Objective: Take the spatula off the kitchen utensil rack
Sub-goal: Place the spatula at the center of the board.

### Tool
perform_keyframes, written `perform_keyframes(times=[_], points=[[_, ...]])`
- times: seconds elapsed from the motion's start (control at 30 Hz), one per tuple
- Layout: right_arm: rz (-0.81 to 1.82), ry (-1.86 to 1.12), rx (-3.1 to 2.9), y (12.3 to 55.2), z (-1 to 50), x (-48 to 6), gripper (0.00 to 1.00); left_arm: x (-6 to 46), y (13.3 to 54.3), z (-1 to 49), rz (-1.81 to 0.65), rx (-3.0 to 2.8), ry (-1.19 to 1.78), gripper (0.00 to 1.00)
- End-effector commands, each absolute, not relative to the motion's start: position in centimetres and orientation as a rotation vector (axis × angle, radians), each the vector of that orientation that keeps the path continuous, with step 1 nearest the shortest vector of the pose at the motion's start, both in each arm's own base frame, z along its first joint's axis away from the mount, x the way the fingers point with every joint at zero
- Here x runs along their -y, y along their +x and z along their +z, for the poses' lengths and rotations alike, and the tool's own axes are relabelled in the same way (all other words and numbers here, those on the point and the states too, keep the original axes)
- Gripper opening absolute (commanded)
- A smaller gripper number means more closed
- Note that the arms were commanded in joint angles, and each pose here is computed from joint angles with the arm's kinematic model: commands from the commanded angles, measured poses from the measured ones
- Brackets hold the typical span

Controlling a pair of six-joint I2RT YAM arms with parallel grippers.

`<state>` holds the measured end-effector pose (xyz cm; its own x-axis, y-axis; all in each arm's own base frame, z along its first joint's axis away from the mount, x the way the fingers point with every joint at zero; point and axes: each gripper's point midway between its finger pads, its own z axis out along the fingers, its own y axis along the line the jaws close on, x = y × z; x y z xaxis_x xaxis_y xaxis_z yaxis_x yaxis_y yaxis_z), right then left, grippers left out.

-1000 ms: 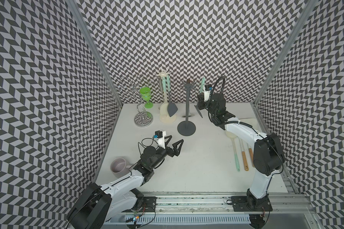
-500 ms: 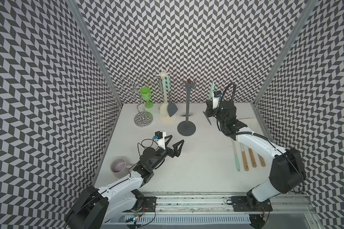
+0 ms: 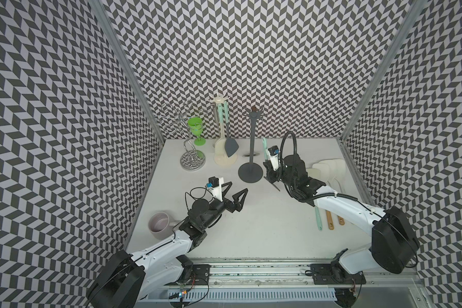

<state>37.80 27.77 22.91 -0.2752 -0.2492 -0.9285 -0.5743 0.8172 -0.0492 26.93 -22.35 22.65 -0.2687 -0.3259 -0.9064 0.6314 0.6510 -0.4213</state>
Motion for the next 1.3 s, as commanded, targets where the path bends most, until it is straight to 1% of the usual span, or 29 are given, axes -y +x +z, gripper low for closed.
perform_keyframes(times=[0.0,0.13,0.23,0.53,0.67,0.93,1.07,1.17,1.23,1.27], points=[[0.318,-0.683,-1.866,36.8,21.9,-29.2,0.00,22.5,26.5,23.0,-0.972,-1.584,0.273,1.00],[0.288,-0.768,-1.901,35.0,18.9,-30.8,0.00,22.3,26.4,23.2,-1.027,-1.577,0.263,1.00],[0.272,-0.821,-1.913,33.8,17.6,-31.9,0.00,22.2,26.3,23.3,-1.065,-1.568,0.263,1.00],[0.242,-0.937,-1.877,30.9,16.7,-34.6,0.00,21.6,26.3,23.2,-1.166,-1.553,0.237,0.99],[0.239,-0.992,-1.850,29.6,16.6,-35.6,0.00,20.6,26.6,23.1,-1.199,-1.545,0.207,0.92],[0.277,-1.089,-1.796,27.2,17.1,-37.9,0.00,20.4,27.0,22.6,-1.194,-1.563,0.196,0.83],[0.290,-1.113,-1.771,26.5,17.6,-38.5,0.00,20.5,27.2,22.4,-1.192,-1.573,0.198,0.72],[0.292,-1.121,-1.765,26.4,17.7,-38.8,0.00,20.7,27.2,22.4,-1.198,-1.575,0.207,0.68],[0.288,-1.125,-1.761,26.4,17.8,-39.1,0.00,20.8,27.1,22.5,-1.206,-1.569,0.220,0.62],[0.281,-1.126,-1.762,26.4,17.8,-39.1,0.00,20.9,27.1,22.5,-1.207,-1.570,0.223,0.56]])
